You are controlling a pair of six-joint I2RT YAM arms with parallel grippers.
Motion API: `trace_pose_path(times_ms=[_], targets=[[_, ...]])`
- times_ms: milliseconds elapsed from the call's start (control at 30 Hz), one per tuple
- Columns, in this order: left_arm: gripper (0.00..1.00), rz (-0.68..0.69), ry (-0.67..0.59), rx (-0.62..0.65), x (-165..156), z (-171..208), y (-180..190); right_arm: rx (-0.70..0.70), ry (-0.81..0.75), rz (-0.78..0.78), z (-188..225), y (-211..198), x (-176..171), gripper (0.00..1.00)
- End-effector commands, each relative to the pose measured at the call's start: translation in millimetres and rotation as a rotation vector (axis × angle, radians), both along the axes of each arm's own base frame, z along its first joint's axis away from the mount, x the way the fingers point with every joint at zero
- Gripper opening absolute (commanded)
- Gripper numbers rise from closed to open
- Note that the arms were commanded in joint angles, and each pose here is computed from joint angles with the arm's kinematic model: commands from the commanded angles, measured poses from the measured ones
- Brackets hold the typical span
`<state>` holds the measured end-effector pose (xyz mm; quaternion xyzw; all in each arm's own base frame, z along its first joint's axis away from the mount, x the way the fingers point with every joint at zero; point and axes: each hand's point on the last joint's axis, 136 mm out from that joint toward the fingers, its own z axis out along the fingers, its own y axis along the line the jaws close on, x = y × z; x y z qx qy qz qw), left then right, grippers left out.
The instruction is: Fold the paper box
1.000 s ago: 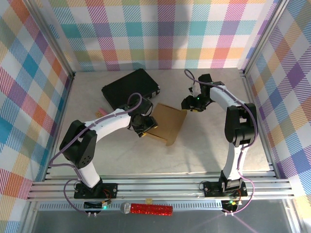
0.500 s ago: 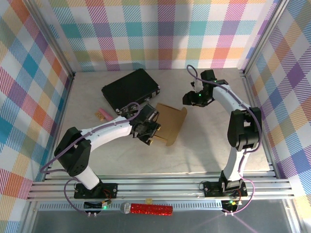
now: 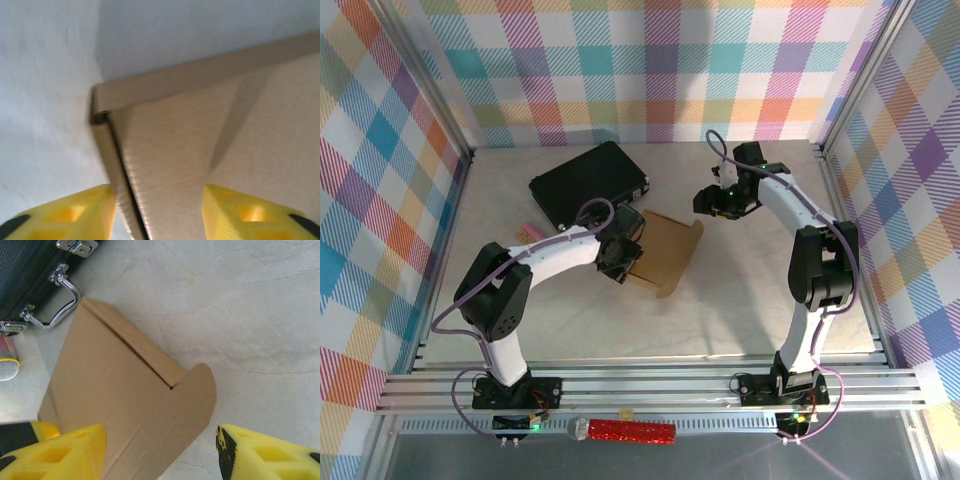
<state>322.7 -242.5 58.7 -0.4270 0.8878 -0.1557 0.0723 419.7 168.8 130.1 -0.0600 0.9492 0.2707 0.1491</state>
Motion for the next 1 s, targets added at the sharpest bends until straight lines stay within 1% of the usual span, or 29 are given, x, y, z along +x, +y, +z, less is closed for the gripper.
trace_pose_path(times_ms=[0, 67, 100, 200, 300, 367, 467, 567, 633, 700, 800, 967], targets=[[0.42, -0.259, -0.047, 0.164, 35.8, -3.8, 29.3, 0.023, -0.013, 0.065, 12.2, 11.0, -14.2, 0.59], [0.35, -0.386, -0.026, 0.21, 47.6, -4.7, 35.9, 0.004, -0.012, 0.081, 8.4, 14.1, -19.7, 0.59], [0.34, -0.439, -0.033, 0.211, 54.2, -5.3, 35.6, -0.009, -0.011, 0.089, 6.5, 15.2, -21.3, 0.59], [0.33, -0.509, -0.03, 0.125, 66.3, -13.9, 29.3, -0.027, -0.006, 0.102, 3.2, 17.5, -22.2, 0.6], [0.33, -0.564, -0.045, 0.119, 74.6, -8.6, 26.1, -0.049, 0.021, 0.111, -1.4, 22.6, -26.5, 0.6], [0.37, -0.572, -0.056, 0.15, 73.9, 4.6, 28.3, -0.076, 0.056, 0.114, -9.8, 23.1, -32.7, 0.59], [0.46, -0.56, -0.102, 0.227, 64.4, 35.4, 36.0, -0.103, 0.09, 0.108, -22.7, 19.7, -38.9, 0.59], [0.51, -0.557, -0.096, 0.207, 43.0, 49.9, 36.3, -0.112, 0.141, 0.113, -32.1, 18.3, -44.0, 0.59], [0.52, -0.581, -0.06, 0.153, 26.4, 46.9, 27.7, -0.128, 0.171, 0.109, -38.8, 15.8, -48.2, 0.59], [0.52, -0.604, -0.039, 0.106, 17.3, 41.3, 16.6, -0.129, 0.167, 0.111, -41.6, 15.1, -50.3, 0.6], [0.53, -0.619, -0.029, 0.091, 18.5, 30.3, 7.4, -0.129, 0.171, 0.117, -44.8, 15.5, -49.0, 0.6], [0.53, -0.616, -0.012, 0.13, 30.1, 8.6, 8.4, -0.125, 0.193, 0.126, -53.0, 18.7, -45.1, 0.6]])
